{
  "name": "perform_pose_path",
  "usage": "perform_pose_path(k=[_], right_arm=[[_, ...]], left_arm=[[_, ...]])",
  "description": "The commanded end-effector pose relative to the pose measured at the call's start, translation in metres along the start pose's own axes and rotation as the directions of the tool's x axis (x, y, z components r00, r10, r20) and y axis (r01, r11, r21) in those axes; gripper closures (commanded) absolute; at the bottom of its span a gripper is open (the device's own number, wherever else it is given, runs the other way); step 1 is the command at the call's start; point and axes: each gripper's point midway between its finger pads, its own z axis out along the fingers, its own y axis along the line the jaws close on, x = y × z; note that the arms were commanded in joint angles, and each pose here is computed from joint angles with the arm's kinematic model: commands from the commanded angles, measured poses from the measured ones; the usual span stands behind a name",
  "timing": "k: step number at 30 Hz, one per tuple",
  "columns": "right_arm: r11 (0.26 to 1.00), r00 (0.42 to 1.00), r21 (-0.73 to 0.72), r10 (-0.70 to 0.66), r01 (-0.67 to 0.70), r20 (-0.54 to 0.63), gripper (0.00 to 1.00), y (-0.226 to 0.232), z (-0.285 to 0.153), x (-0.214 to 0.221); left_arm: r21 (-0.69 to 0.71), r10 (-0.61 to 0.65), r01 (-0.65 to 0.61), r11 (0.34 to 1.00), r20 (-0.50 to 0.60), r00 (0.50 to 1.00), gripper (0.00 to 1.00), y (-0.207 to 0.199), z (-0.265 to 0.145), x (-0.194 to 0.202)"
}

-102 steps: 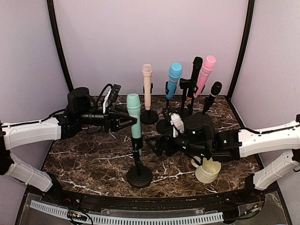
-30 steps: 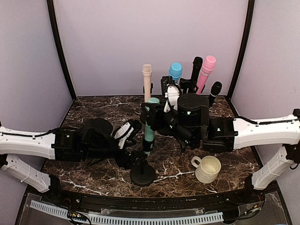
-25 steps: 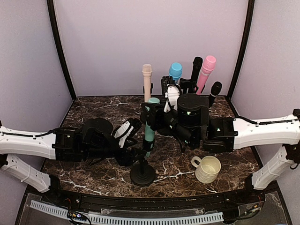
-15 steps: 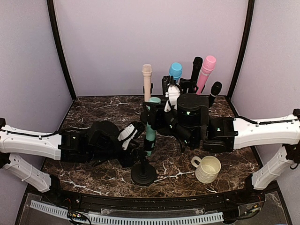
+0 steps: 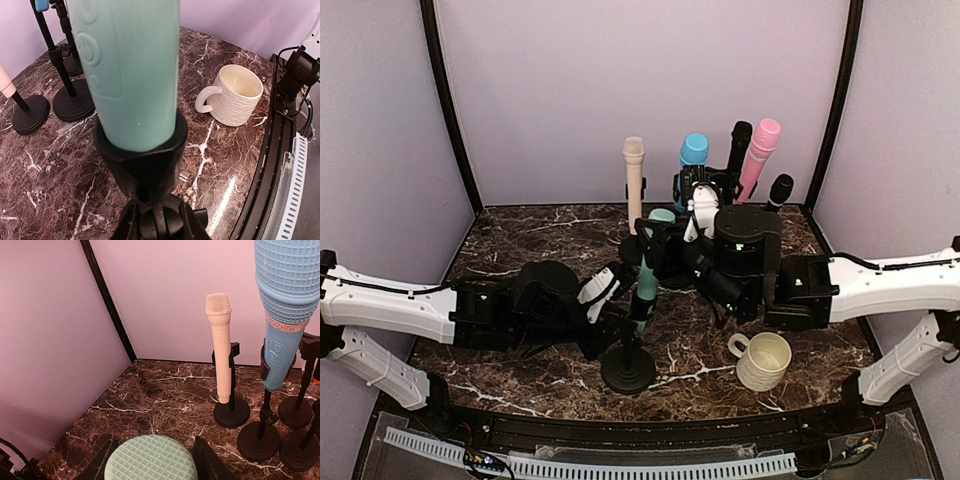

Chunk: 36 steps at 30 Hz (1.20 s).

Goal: Remove the microphone from the stand
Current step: Hold the microphone stand at the center of the board, then remove the microphone from the microphone stand.

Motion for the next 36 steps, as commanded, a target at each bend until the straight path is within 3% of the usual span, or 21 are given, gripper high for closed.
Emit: perform_pose_path(k=[1,9,19,26,36], right_arm=[[0.998,0.998,0.003,-0.067,0.067,-0.017,0.90,-0.018,-0.006,0.008],[0.988,1.000,-0.152,-0.015,0.019,0.028,0.91,-0.032,-0.012,0.004],[0.944,0.990,-0.323,-0.016,0.060,0.139,0.94,-0.043,-0.035,-0.021],[0.957,0.981,-0.285,0.001,0.055,0.192,0.95,-0.064,-0.040,-0.044],[0.997,0.984,-0.035,0.068,-0.063,0.166,0.96,-0.115,-0.029,-0.061]], left_arm=[[-0.036,0.004,-0.005,0.999,-0.017,1.000,1.00,0.007,0.000,0.001],[-0.003,0.037,-0.037,0.999,-0.024,0.999,1.00,0.001,0.006,0.001],[0.028,0.044,-0.041,0.999,-0.104,0.994,1.00,-0.004,0.025,0.008],[0.033,0.050,-0.045,0.998,-0.157,0.986,1.00,-0.002,0.035,0.010],[0.006,0.056,-0.056,0.998,-0.209,0.976,1.00,0.002,0.050,0.020]])
